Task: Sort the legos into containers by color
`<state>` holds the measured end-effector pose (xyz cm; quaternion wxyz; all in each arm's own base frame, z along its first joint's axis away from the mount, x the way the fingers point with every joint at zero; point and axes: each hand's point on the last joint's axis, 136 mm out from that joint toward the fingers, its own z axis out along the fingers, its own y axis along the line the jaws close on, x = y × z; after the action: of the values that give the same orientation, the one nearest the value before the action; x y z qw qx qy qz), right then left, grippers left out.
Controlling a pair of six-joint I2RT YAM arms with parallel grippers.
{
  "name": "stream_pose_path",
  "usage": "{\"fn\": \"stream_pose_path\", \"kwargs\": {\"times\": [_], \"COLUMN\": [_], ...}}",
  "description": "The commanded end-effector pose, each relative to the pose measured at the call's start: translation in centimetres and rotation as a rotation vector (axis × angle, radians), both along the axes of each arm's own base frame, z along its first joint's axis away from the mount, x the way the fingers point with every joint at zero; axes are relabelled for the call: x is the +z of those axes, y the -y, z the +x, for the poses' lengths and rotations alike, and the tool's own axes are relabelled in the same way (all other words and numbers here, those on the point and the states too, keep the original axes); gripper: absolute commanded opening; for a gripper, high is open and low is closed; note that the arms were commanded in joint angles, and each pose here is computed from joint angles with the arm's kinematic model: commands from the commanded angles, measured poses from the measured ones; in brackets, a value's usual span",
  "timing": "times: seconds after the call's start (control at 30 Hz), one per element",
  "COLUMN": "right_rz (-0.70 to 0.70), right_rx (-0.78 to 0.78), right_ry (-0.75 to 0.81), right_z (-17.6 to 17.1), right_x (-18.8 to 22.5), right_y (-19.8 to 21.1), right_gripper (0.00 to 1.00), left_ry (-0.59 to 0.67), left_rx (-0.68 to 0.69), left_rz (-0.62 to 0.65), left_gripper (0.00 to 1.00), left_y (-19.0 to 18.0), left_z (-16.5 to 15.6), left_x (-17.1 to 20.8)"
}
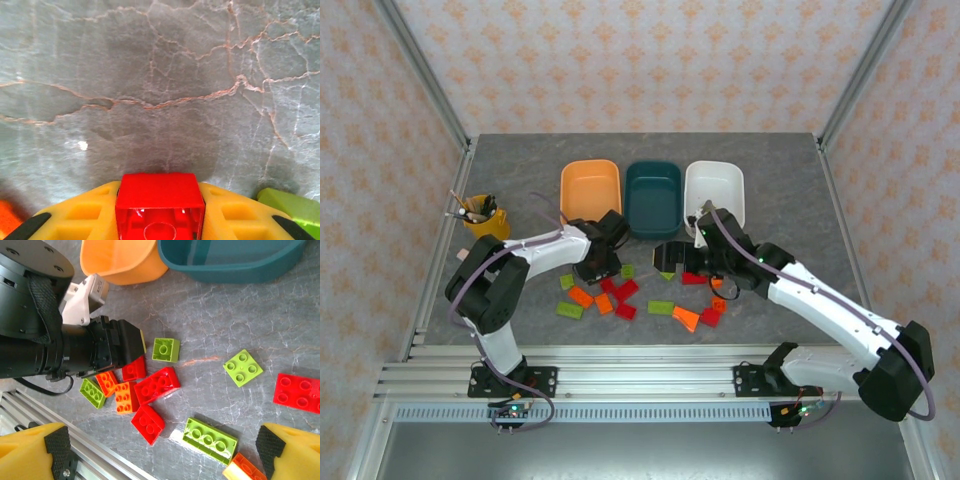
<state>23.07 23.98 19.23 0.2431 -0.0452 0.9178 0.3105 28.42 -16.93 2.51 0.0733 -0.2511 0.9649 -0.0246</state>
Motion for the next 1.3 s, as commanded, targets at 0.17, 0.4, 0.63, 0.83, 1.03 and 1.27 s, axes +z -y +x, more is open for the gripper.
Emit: {"fn": "stream_pose_path", "kwargs": {"times": [0.17, 0.4, 0.63, 0.83, 1.03, 1.27], "right_rz": [0.107, 0.188, 0.170, 0.068, -0.091, -0.328], "right_rx": [-0.132, -0.270, -0.312, -0.355, -0.446, -0.595], "right_ry": [0.198, 0.297, 0.210, 0.107, 0.014, -0.209], "right_z": [3.6, 8.4, 11.3, 11.0, 8.4, 2.8], "right_x": [7.8, 10.7, 9.1, 5.8, 2.3, -3.0], "right_y": [-0.2, -1.1, -1.3, 0.7, 5.2, 12.0], "right_gripper": [0.98, 1.00, 0.99, 0.99, 0.99, 0.94], "left_ry": [0.185, 0.225, 0.172, 0.101, 0.075, 0.178], "left_rx": [-0.080, -0.063, -0.041, -0.056, -0.067, -0.062], "left_rz": [0.084, 0.081, 0.105, 0.099, 0.102, 0.069], "left_gripper": [0.33, 0.33, 0.34, 0.38, 0.55, 0.69], "left_y": [-2.5, -4.4, -5.9, -5.6, -5.6, -5.2], "left_z": [4.9, 12.9, 19.4, 20.9, 20.6, 20.3], "left_x": [11.2, 12.5, 8.5, 4.7, 3.8, 8.9]}}
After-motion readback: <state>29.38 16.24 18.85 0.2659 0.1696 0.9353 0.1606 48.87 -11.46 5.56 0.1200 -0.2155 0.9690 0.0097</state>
